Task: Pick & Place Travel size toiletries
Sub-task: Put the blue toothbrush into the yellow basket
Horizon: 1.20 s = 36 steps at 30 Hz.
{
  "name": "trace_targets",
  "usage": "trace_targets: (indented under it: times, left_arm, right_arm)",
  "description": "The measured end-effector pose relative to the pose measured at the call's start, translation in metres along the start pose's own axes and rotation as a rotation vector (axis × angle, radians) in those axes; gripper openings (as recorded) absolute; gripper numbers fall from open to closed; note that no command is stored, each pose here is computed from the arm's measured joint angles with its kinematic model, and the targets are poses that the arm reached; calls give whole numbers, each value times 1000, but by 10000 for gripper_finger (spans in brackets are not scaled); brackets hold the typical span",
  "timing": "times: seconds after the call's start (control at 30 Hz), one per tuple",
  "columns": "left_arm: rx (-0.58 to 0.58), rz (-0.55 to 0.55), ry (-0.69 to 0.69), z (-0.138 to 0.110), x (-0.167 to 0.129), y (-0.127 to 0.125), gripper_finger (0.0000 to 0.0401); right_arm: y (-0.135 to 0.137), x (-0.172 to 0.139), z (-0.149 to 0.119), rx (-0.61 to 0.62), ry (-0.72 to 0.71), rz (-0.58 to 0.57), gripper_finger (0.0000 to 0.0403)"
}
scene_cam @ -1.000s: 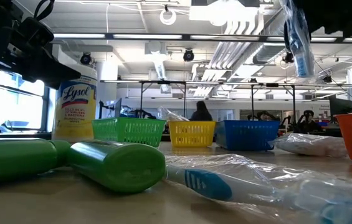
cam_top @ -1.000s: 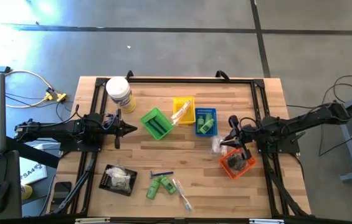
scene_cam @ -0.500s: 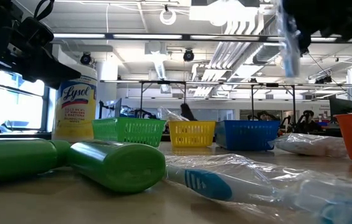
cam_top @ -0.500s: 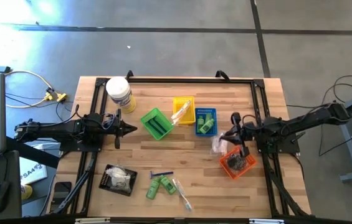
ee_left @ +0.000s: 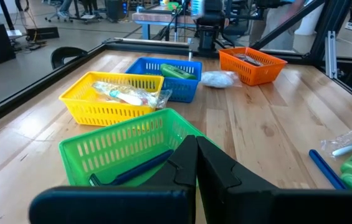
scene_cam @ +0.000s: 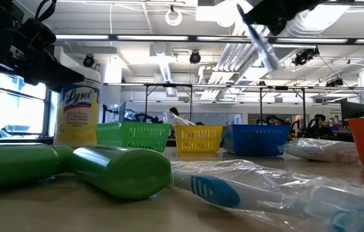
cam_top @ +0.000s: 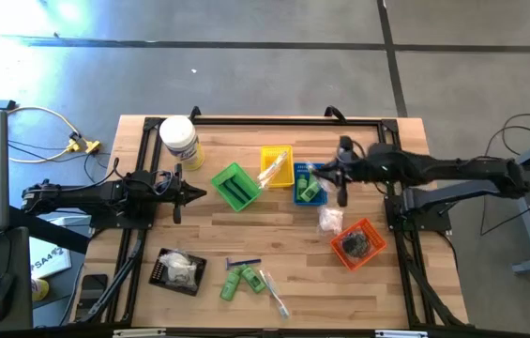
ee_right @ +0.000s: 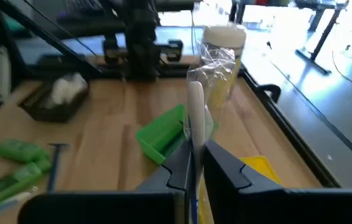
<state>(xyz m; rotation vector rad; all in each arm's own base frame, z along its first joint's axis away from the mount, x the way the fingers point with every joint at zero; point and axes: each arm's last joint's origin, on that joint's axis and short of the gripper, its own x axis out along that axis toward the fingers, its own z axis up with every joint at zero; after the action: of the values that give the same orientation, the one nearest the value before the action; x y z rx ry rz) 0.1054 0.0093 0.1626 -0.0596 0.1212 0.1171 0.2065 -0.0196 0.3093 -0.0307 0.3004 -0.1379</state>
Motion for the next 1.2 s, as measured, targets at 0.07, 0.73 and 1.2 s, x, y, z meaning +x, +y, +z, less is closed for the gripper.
trace_targets:
  times: [0.07, 0.73, 1.2]
  left_arm:
    - [0, 1, 0, 0, 0, 0, 0]
    - [0, 2, 10, -1, 0, 0, 0]
    - [0, 2, 25, -2, 0, 0, 0]
  right_arm:
    - [-7, 13, 9, -31, 52, 12, 25]
    - [-50, 145, 8, -480, 69, 304, 24]
    - [-60, 190, -42, -498, 194, 303, 24]
